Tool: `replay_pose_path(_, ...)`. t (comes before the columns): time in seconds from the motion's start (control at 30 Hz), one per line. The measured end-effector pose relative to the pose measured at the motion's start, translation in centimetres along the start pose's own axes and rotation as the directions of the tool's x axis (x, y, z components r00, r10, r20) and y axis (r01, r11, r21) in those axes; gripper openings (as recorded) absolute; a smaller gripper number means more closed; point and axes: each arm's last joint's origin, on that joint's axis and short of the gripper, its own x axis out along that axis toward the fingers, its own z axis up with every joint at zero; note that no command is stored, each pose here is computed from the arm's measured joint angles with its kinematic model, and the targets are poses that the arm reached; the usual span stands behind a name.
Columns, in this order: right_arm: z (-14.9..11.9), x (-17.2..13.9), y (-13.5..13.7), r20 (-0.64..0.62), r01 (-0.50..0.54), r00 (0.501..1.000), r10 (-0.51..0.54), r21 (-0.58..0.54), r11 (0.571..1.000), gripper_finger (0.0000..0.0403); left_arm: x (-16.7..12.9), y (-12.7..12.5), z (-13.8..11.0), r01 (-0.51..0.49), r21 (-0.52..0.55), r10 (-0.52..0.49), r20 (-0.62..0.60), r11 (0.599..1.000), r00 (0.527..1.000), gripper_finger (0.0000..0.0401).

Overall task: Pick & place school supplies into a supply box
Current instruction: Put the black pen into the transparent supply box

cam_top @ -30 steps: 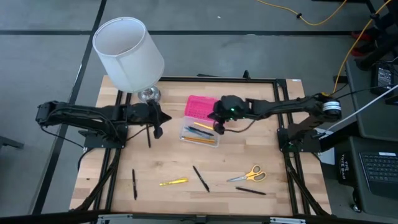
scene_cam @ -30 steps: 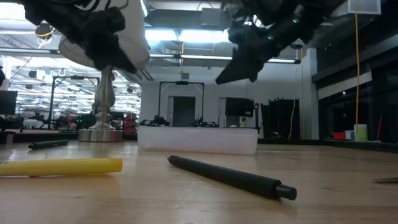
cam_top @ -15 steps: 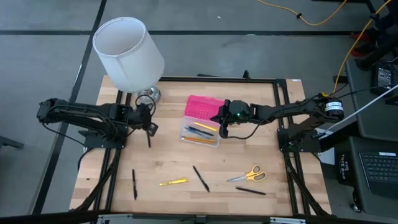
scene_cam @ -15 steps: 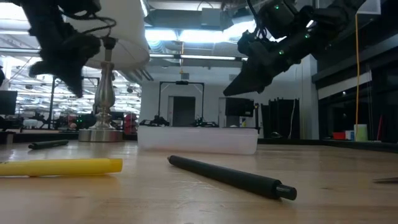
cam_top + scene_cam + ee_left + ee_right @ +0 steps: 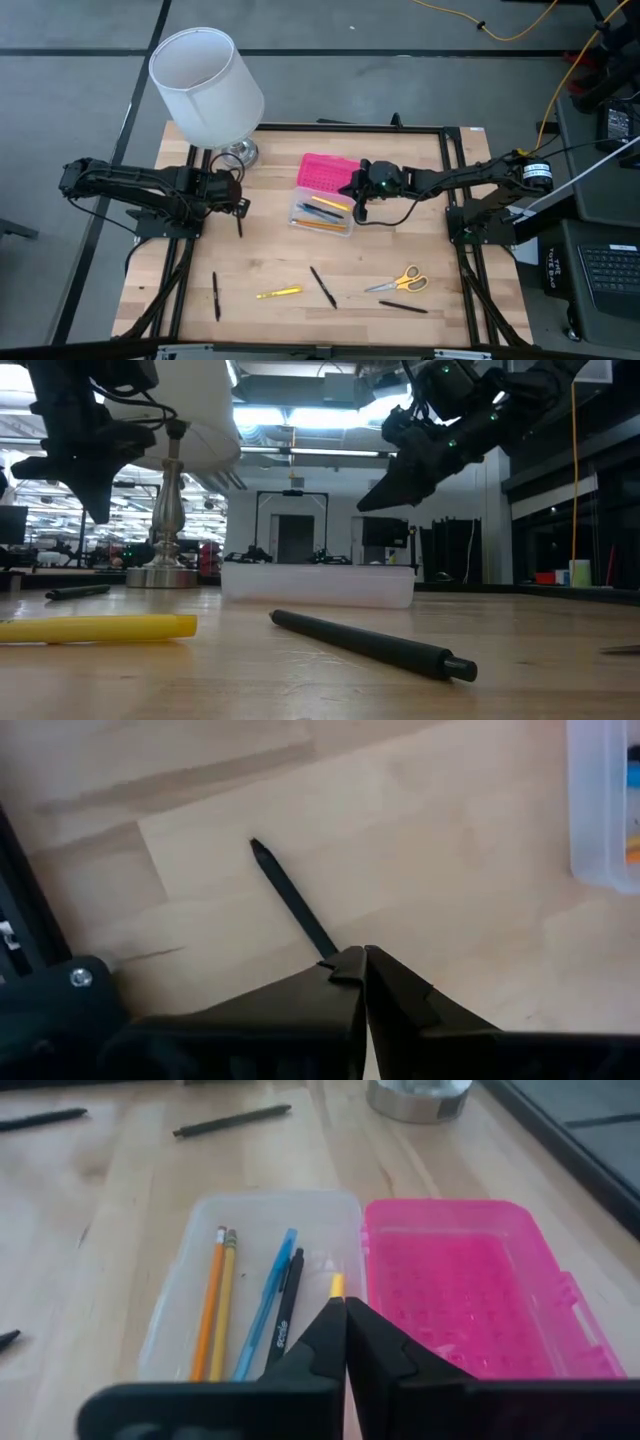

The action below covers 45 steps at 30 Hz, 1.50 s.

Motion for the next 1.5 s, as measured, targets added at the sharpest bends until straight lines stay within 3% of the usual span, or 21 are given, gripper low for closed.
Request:
replay_pose_path(0.23,0.3,0.0,0.0,0.034,0.000,0.999,0.001,-0.024,1.000,0.0018,0.0,0.2,0.0,-0.029,-0.050,0.029,0.018,0.998,0.999,0.0017)
replay_pose_path(0.73,0.3,0.0,0.0,0.034,0.000,0.999,0.000,-0.026,1.000,0.0028,2.2,0.6,-0.6,-0.085,-0.187,0.087,0.000,0.979,0.996,0.0118)
replay_pose_path(1.1,0.3,0.0,0.0,0.033,0.001,0.999,0.000,-0.047,0.999,0.0028,5.3,-0.3,-0.9,-0.103,-0.207,0.103,-0.013,0.973,0.995,0.0125)
replay_pose_path(1.5,0.3,0.0,0.0,0.032,0.001,0.999,0.000,-0.049,0.999,0.0028,7.6,-0.8,-1.4,-0.235,-0.216,0.218,-0.100,0.948,0.971,0.0125)
